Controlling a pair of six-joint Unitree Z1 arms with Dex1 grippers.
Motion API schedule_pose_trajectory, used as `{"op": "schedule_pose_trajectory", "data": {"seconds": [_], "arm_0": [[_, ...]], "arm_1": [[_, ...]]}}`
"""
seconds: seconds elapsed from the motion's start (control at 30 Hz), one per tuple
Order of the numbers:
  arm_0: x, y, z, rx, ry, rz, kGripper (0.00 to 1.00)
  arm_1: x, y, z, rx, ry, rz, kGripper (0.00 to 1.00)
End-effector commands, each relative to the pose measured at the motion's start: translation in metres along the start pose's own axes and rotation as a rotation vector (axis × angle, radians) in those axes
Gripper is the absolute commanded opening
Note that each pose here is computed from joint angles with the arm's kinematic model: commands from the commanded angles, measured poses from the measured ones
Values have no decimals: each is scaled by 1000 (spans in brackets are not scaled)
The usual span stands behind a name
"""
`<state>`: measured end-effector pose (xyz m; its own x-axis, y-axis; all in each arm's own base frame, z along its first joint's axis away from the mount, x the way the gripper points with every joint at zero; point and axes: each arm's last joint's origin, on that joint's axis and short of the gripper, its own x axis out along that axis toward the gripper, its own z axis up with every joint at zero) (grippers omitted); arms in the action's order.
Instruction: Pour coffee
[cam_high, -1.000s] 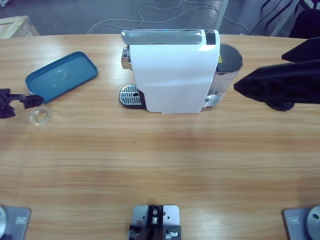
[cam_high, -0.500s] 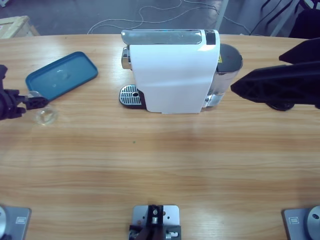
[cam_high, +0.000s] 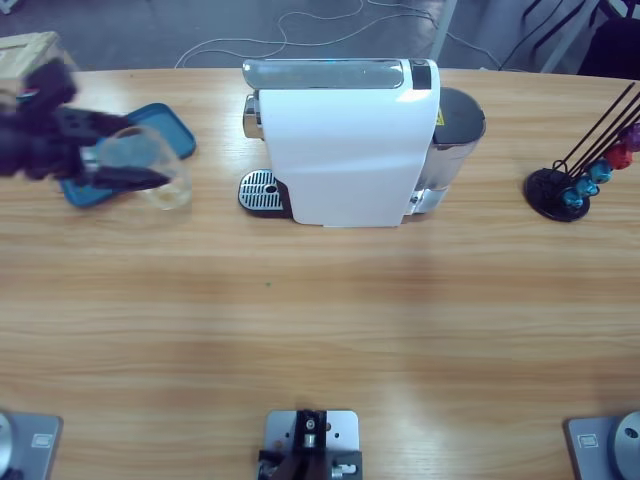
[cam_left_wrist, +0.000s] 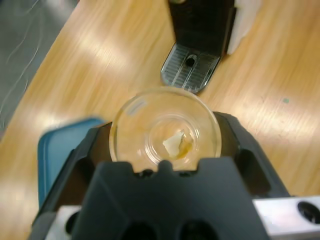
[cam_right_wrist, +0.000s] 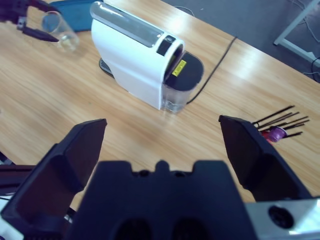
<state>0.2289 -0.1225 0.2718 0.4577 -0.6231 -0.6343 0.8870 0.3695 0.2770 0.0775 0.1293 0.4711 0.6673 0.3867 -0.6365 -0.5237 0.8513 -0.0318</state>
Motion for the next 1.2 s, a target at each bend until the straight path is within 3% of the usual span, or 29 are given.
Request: {"op": "schedule_pose_trajectory", "data": {"seconds": [0.03,0.23,0.5,0.77,0.8,0.83,0.87,0.9,1.07,1.2], "arm_0": [[85,36,0,93,-13,-191,0],[118,38,10,98,-62,-277,0],[136,20,13,104,-47,-340,0],[147,20,16,102,-45,-337,21],[147,21,16,101,-37,-329,535],[146,21,16,91,-20,-313,860],[144,20,16,73,0,-294,873],[140,20,17,53,-12,-300,966],[123,21,20,39,-49,-300,982],[89,22,23,3,-156,-339,982]], "arm_1": [[-41,-39,-11,11,-27,-87,1000],[-30,-35,-10,-1,12,-111,1000],[-24,-32,-9,-4,21,-117,1000],[-20,-29,-7,-7,29,-110,1000],[-19,-28,-7,-7,30,-108,1000],[-18,-27,-6,-6,30,-106,1000],[-17,-26,-5,-7,32,-103,1000],[-15,-25,-4,-7,35,-101,1000],[-10,-21,-1,-7,37,-93,1000],[-2,-13,7,6,41,-56,1000]]}}
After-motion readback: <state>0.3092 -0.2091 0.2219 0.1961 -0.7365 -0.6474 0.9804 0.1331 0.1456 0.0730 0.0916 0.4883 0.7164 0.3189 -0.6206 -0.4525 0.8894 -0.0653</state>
